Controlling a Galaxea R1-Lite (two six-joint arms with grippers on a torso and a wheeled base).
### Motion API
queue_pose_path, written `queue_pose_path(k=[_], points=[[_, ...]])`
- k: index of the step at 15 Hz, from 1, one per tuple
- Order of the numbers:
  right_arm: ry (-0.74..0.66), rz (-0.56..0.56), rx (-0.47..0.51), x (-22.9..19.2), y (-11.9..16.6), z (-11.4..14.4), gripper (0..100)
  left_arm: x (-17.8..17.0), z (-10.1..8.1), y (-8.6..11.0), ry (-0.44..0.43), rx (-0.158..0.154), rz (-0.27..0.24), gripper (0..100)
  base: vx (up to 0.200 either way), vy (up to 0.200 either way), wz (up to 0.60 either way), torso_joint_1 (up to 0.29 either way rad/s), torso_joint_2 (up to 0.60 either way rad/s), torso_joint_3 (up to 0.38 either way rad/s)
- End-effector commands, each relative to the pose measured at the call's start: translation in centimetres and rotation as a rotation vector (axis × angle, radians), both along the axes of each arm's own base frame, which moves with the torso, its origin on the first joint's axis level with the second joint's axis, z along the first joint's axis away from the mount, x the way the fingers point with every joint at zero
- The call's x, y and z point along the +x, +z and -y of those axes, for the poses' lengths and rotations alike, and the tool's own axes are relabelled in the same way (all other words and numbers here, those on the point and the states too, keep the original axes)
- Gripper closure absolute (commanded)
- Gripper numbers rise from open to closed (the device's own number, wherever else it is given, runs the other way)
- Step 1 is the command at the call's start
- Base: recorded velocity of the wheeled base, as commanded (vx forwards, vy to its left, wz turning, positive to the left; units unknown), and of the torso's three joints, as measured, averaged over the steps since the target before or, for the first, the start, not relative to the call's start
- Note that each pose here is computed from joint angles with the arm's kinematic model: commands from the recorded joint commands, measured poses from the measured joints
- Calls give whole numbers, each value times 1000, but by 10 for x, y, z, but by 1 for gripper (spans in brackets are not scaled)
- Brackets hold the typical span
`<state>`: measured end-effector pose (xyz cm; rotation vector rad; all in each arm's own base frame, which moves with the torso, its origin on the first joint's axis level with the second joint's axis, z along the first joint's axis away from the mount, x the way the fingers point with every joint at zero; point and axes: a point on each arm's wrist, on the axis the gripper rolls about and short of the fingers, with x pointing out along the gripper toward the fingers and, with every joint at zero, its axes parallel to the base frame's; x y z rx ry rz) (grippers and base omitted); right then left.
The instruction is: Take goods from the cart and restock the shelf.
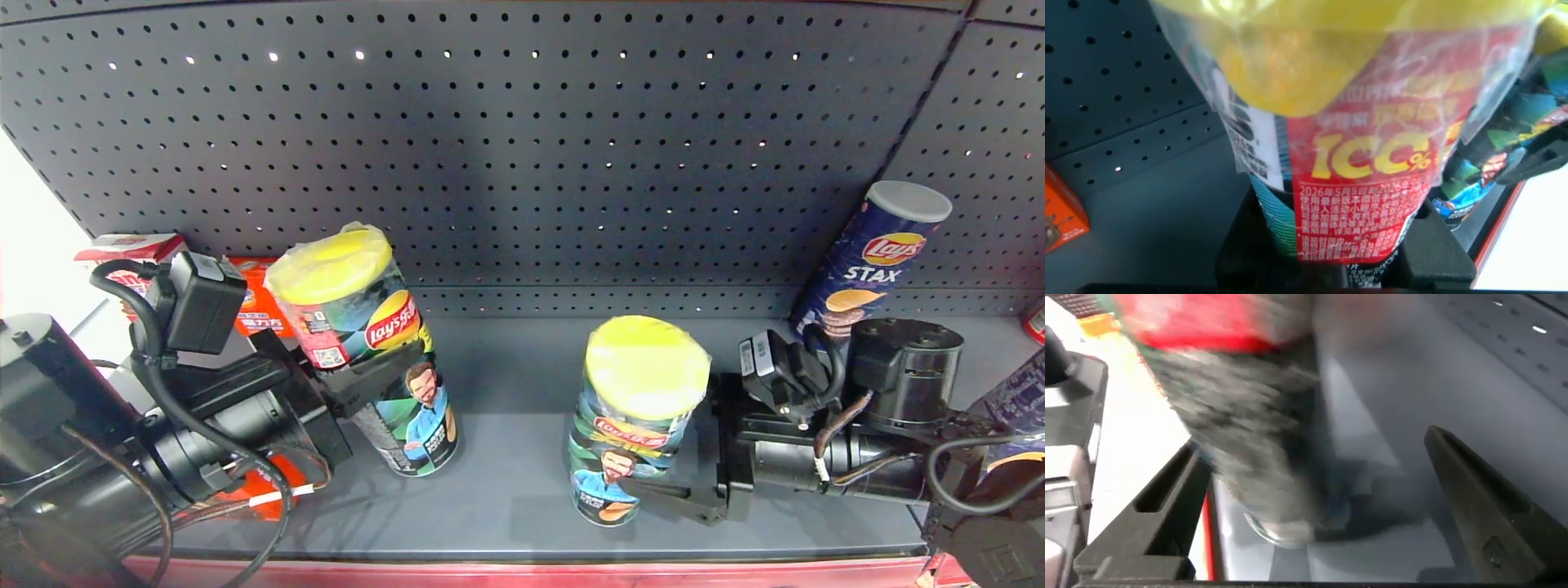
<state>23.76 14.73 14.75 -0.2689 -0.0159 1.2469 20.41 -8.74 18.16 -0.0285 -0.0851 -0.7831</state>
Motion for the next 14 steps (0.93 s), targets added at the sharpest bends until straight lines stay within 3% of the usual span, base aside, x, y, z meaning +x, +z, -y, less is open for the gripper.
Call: queue_pose_path(k=[1,6,11,14], points=[[-12,5,2,0,1,4,0,0,0,0,0,0,-1,100,0,0,0,0,0,0],[0,62,36,-24,23,12,0,0,0,0,0,-1,2,100,0,0,0,0,0,0],[-146,143,132,-111,48,64,0,0,0,1,-2,0,3,100,0,0,0,0,0,0],[-269,131,154,-172,42,100,0,0,1,2,-3,-3,10,100,0,0,0,0,0,0]])
